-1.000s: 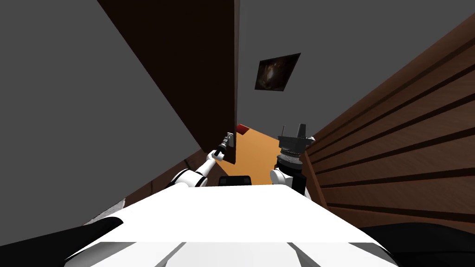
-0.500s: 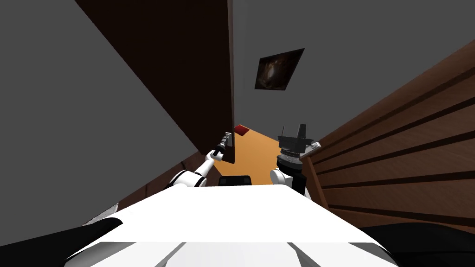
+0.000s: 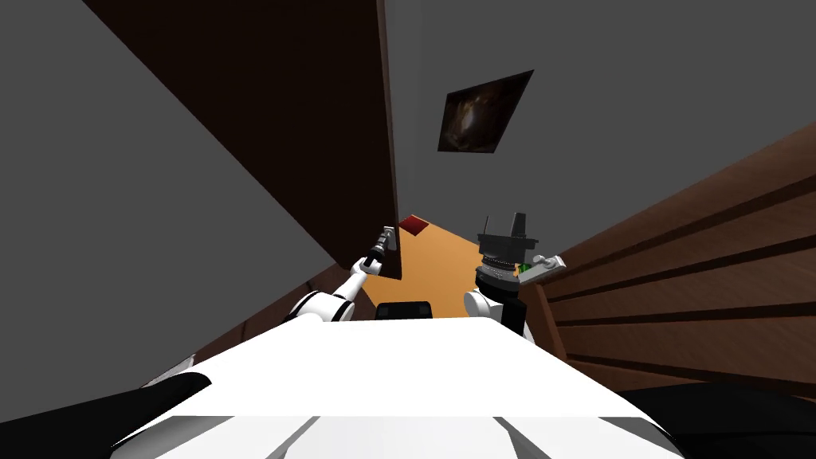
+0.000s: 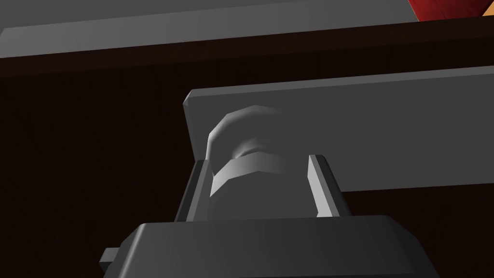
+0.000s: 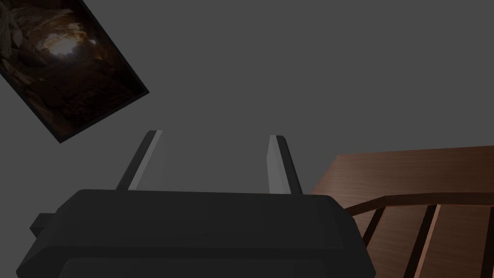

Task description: Push the door open

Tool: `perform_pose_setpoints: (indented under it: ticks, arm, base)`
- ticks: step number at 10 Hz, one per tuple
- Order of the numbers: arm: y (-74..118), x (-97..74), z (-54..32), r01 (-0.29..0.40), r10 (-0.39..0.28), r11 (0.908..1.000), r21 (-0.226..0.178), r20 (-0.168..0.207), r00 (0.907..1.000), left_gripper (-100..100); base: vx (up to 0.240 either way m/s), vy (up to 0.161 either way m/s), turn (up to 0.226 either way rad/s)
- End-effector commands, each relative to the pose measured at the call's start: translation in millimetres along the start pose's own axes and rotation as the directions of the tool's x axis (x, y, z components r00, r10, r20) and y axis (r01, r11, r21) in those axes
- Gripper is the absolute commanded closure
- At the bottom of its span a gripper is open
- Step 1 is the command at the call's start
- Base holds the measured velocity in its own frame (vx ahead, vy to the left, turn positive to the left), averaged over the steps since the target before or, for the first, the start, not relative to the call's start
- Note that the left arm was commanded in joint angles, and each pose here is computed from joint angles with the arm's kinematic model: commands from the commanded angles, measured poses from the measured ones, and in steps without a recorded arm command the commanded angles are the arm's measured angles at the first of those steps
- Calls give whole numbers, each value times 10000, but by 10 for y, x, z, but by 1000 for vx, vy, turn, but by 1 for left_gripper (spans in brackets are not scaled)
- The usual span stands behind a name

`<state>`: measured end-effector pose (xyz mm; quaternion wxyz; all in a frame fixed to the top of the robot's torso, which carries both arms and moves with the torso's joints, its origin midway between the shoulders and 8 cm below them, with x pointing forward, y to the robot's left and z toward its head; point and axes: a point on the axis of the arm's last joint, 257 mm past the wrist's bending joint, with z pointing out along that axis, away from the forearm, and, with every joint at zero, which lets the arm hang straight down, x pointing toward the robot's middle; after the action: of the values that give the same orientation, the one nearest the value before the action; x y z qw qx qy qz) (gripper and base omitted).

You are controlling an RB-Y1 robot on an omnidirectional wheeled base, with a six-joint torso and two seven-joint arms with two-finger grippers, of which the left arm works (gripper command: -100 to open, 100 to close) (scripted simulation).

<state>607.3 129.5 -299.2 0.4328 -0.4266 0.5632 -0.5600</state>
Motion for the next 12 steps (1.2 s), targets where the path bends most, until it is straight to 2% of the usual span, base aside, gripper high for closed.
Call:
perform_pose_setpoints:
  ticks: [1,3,4,7,8,10,11,12]
  arm:
    - [-6,-232,-25,-38,39,10000,-18,403,9992,100]
    - [-6,-232,-25,-38,39,10000,-18,403,9992,100]
    - [-8,-373,-41,-27,29,10000,-20,685,9976,100]
    - [-10,-466,-53,-18,20,10000,-20,873,9962,100]
    - [-12,-604,-73,-3,6,10000,-21,1151,9934,100]
    - [-12,-604,-73,-3,6,10000,-21,1151,9934,100]
    - [-14,-735,-96,14,-11,10000,-21,1418,9899,100]
    - [-14,-776,-104,20,-16,10000,-21,1502,9887,100]
  base:
    - [104,-123,54]
    - [84,-80,40]
    - [103,-107,56]
    - [110,-113,52]
    - [151,-110,59]
    - [93,-82,42]
    - [104,-99,53]
    - [123,-146,73]
